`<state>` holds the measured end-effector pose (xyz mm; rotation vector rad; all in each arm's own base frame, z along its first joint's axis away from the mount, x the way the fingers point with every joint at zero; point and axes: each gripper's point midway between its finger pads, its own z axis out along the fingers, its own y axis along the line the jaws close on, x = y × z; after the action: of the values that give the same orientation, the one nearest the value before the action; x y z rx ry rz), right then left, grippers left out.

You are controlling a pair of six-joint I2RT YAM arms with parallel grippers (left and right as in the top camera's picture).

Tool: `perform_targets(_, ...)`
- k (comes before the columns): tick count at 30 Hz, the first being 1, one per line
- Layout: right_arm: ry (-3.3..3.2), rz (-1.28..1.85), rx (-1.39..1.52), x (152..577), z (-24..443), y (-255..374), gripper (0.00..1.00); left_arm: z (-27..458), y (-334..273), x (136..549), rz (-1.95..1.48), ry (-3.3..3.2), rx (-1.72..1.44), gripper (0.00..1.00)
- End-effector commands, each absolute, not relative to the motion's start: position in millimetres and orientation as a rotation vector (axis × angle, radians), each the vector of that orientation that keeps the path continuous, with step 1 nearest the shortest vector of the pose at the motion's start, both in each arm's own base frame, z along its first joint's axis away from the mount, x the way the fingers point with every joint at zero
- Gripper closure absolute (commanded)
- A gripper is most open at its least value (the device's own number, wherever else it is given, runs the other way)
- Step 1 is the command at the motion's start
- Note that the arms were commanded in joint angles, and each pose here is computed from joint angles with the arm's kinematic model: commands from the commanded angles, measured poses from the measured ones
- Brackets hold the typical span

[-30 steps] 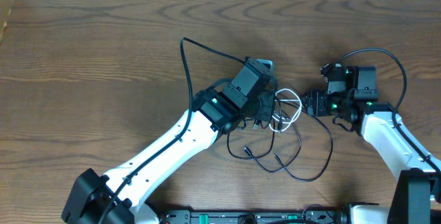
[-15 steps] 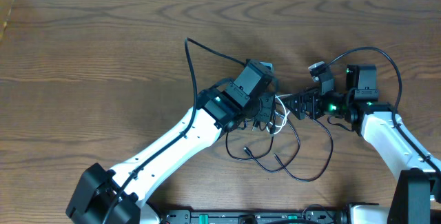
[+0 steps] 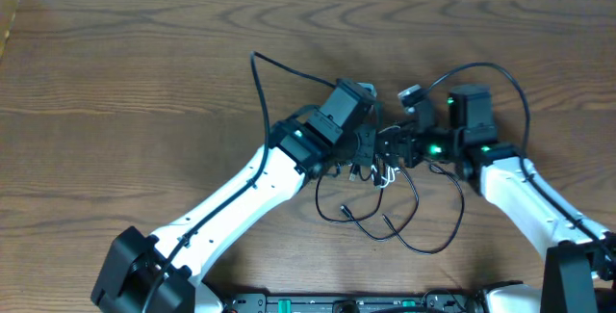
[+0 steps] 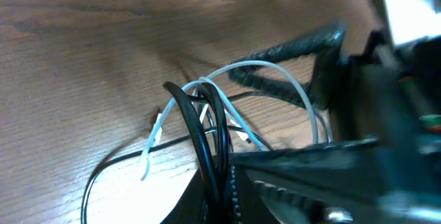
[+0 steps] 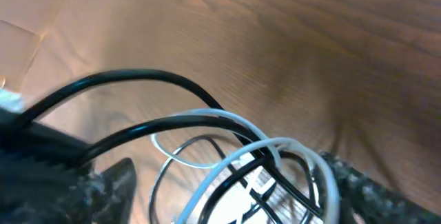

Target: Untangle cables

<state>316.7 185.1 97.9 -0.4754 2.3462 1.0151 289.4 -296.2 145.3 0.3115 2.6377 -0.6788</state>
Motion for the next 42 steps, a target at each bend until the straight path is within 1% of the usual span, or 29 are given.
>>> perform_targets(1,2.412,0.821,-0.406,323,86,182,0.27,148,-299,287,-0.828,2.675,0.291,0.93)
perform_targets(3,2.421,0.770,-0.411,323,83,183,0.30,151,-297,288,-0.890,2.685,0.283,0.93)
perform_targets(6,2.422,0.732,-0.430,322,81,188,0.53,151,-289,293,-0.913,2.702,0.228,0.93)
perform_targets(7,2.421,0.730,-0.434,322,81,188,0.57,150,-287,294,-0.912,2.707,0.212,0.93)
perform_targets(8,2.422,0.728,-0.436,321,81,189,0.59,150,-286,294,-0.913,2.711,0.203,0.93)
perform_targets(10,2.423,0.729,-0.437,321,80,189,0.59,149,-285,294,-0.910,2.718,0.193,0.93)
perform_targets(15,2.423,0.728,-0.439,321,80,189,0.76,148,-284,293,-0.910,2.730,0.175,0.92)
perform_targets(16,2.423,0.722,-0.440,321,80,189,0.84,148,-284,292,-0.913,2.731,0.173,0.93)
perform_targets(19,2.444,0.628,-0.404,326,74,178,0.97,149,-286,290,-0.935,2.734,0.181,0.93)
perform_targets(20,2.457,0.566,-0.381,329,71,170,0.99,149,-286,290,-0.934,2.735,0.181,0.93)
perform_targets(25,2.518,0.090,-0.223,340,54,107,0.99,147,-284,289,-0.903,2.729,0.238,0.93)
perform_targets(28,2.523,-0.094,-0.171,340,53,81,0.99,140,-274,288,-0.821,2.753,0.254,0.92)
perform_targets(33,2.525,-0.114,-0.167,339,52,79,0.99,117,-229,290,-0.460,2.826,0.162,0.93)
perform_targets(34,2.525,-0.131,-0.161,339,52,76,0.99,112,-210,292,-0.317,2.840,0.102,0.92)
perform_targets(37,2.525,-0.200,-0.138,339,53,65,0.99,106,-164,293,-0.036,2.844,-0.106,0.92)
perform_targets(39,2.523,-0.269,-0.115,338,53,54,0.99,106,-140,293,0.085,2.840,-0.201,0.92)
perform_targets(42,2.523,-0.331,-0.085,337,54,41,0.99,104,-116,293,0.142,2.857,-0.309,0.93)
